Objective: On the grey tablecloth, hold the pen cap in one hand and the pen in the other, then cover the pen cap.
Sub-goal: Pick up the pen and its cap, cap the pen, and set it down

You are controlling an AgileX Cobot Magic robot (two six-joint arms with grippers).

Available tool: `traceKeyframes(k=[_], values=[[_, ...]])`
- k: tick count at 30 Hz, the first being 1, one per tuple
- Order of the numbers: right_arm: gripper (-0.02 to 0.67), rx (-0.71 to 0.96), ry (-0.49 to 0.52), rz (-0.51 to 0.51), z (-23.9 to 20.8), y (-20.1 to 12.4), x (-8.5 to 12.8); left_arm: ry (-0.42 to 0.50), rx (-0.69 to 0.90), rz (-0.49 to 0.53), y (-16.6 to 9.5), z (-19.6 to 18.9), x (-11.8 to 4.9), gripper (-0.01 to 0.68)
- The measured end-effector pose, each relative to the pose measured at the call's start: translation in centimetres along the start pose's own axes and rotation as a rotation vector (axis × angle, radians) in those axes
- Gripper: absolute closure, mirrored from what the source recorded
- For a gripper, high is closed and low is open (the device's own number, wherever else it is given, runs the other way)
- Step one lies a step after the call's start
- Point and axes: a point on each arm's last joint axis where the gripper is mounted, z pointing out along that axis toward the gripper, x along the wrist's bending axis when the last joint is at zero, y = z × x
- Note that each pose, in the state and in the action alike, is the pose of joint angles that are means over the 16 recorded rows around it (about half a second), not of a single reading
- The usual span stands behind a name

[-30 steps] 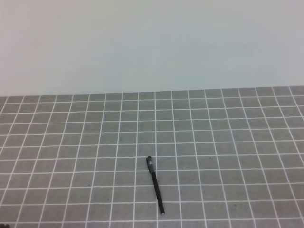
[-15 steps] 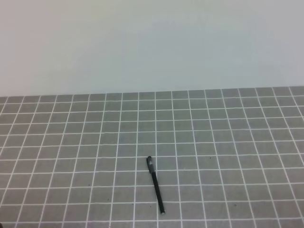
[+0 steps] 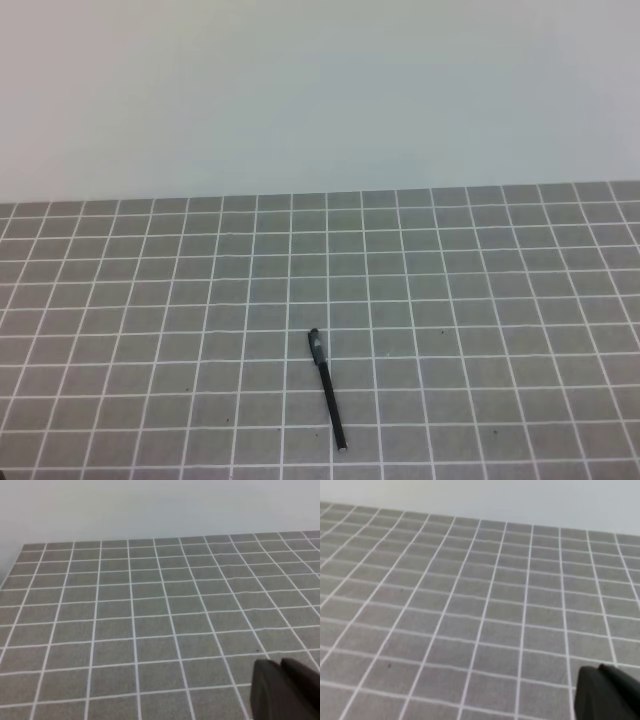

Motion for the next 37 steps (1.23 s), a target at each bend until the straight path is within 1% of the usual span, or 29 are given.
traceKeyframes(k=[8, 16, 25, 37], values=[[0.645, 0.005, -0.061, 0.066, 0.0, -0.1, -0.54, 0.0, 0.0, -0.001, 0.0, 0.0, 0.0, 0.674], [0.645, 0.027, -0.111, 0.088, -0.06, -0.3, -0.99, 0.0, 0.0, 0.001, 0.0, 0.0, 0.0, 0.674], [0.645, 0.038, -0.115, 0.069, -0.08, -0.35, -1.02, 0.0, 0.001, 0.008, 0.0, 0.0, 0.0, 0.674], [0.646, 0.036, -0.115, 0.067, -0.08, -0.33, -1.02, 0.0, 0.002, 0.011, -0.01, 0.02, 0.0, 0.674]])
